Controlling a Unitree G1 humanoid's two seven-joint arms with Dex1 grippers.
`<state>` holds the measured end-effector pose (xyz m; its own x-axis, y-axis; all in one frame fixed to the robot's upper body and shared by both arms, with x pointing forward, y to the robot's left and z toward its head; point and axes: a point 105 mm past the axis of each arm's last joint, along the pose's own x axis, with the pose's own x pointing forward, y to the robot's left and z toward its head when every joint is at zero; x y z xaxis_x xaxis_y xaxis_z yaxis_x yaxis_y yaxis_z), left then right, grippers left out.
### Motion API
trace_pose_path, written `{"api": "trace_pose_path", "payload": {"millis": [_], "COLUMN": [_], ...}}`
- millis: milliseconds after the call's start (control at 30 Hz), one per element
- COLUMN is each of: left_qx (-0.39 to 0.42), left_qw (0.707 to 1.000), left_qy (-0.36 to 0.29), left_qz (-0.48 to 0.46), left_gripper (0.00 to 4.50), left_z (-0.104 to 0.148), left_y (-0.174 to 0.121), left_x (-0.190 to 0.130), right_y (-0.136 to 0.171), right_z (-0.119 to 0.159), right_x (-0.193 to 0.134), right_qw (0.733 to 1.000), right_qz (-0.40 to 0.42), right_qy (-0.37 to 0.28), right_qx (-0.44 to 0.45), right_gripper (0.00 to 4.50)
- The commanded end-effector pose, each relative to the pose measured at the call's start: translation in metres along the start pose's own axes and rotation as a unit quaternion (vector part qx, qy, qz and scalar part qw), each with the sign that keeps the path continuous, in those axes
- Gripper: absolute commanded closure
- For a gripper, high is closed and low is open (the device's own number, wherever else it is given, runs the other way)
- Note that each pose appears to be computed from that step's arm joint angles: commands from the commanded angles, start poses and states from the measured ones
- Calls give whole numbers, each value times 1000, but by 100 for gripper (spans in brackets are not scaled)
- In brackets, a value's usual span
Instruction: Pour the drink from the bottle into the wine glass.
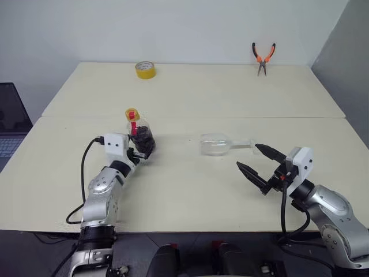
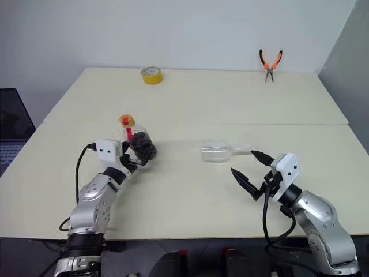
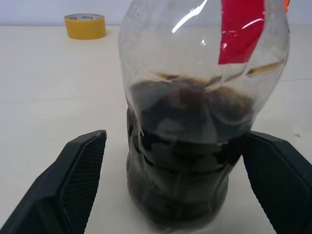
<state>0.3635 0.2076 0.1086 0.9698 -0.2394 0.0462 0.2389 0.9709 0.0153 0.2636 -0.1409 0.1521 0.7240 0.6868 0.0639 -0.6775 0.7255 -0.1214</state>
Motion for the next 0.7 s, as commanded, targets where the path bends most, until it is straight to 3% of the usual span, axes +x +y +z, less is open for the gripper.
{"api": "trace_pose_path", "payload": {"millis": [33,300,400,533,700], "left_qx": [11,10,7,14,34], "left_qw": [1000,999,999,999,998], "left_qy": [-24,-33,-36,-36,-43], "left_qz": [-5,-13,-17,-21,-30], "left_gripper": [1,1,58,176,246], "left_z": [11,14,15,17,26], "left_y": [-3,-9,-10,-11,-17], "left_x": [8,21,21,18,13], "right_y": [4,7,7,8,9], "right_z": [9,19,23,30,41], "right_x": [4,12,15,18,23], "right_qw": [1000,999,999,999,998], "right_qz": [13,27,29,30,31], "right_qy": [-15,-24,-27,-36,-47], "right_qx": [-9,-14,-16,-17,-14], "right_gripper": [0,0,0,0,0]}}
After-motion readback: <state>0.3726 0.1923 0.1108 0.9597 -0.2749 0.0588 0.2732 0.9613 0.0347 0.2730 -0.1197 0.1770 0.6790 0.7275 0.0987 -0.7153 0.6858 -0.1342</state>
